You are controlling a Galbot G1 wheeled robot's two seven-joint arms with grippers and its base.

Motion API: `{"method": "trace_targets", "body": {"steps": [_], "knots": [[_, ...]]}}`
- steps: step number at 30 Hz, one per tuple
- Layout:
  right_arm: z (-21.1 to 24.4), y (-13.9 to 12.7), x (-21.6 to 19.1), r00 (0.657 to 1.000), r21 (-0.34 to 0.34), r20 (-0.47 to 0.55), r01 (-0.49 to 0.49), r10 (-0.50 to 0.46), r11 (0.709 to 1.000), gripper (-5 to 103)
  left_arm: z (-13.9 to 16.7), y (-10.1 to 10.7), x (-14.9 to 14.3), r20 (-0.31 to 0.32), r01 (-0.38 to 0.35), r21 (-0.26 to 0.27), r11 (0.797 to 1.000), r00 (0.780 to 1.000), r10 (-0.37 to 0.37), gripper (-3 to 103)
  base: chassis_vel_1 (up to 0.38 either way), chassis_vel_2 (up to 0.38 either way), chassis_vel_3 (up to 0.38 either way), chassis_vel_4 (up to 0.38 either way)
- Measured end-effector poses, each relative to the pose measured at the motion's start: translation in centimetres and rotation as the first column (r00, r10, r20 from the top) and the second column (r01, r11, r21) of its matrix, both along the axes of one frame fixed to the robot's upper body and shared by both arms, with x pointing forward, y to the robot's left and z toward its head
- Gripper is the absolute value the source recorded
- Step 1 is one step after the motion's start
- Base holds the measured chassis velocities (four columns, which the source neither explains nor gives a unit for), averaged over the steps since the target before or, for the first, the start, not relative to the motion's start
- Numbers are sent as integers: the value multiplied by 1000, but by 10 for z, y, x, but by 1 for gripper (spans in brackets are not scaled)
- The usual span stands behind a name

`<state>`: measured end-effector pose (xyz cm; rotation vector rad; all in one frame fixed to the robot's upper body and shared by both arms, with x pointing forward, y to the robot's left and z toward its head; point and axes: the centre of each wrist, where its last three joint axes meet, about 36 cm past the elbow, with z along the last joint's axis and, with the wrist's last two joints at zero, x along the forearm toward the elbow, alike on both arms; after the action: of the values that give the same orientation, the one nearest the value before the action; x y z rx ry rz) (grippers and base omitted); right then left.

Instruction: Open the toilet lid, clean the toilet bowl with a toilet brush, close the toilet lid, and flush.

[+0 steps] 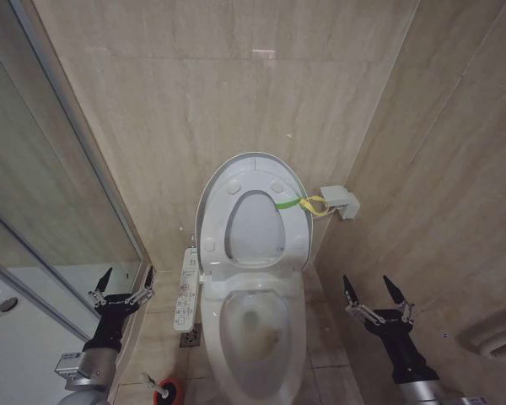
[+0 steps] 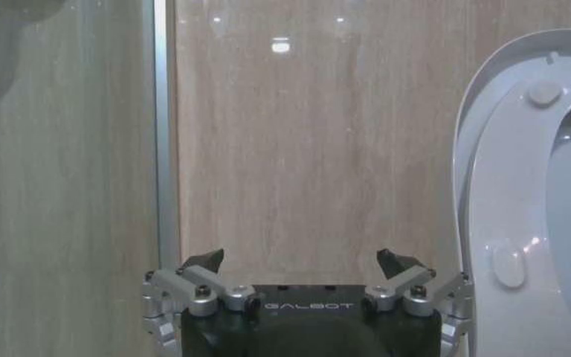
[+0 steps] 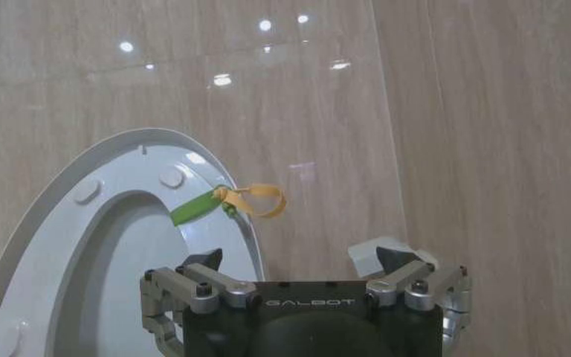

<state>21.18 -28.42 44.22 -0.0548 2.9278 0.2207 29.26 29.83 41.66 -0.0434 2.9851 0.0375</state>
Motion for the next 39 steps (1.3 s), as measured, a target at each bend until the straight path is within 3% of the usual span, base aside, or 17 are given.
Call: {"method": "trace_targets", "body": {"steps": [17, 20, 24, 25, 31, 33, 39], "knots": [[0, 0, 0, 1000, 0, 0, 0, 0, 1000, 100, 0, 0, 0, -5, 0, -1, 1000, 1000, 0, 100, 0, 0, 0, 0], [0, 0, 0, 1000, 0, 0, 0, 0, 1000, 100, 6, -1, -3, -32, 1, -11, 1000, 999, -2, 100, 0, 0, 0, 0], [0, 0, 0, 1000, 0, 0, 0, 0, 1000, 100, 25, -5, -15, -132, 6, -47, 999, 991, -12, 100, 0, 0, 0, 0], [0, 0, 0, 1000, 0, 0, 0, 0, 1000, 100, 25, -5, -15, -132, 6, -47, 999, 991, -12, 100, 0, 0, 0, 0], [0, 0, 0, 1000, 0, 0, 0, 0, 1000, 100, 51, -10, -30, -266, 18, -87, 996, 963, -40, 100, 0, 0, 0, 0], [0, 0, 0, 1000, 0, 0, 0, 0, 1000, 100, 66, -10, -43, -285, 7, -35, 999, 958, -16, 100, 0, 0, 0, 0], [0, 0, 0, 1000, 0, 0, 0, 0, 1000, 100, 53, -9, -47, -306, 15, -37, 999, 952, -25, 100, 0, 0, 0, 0]]}}
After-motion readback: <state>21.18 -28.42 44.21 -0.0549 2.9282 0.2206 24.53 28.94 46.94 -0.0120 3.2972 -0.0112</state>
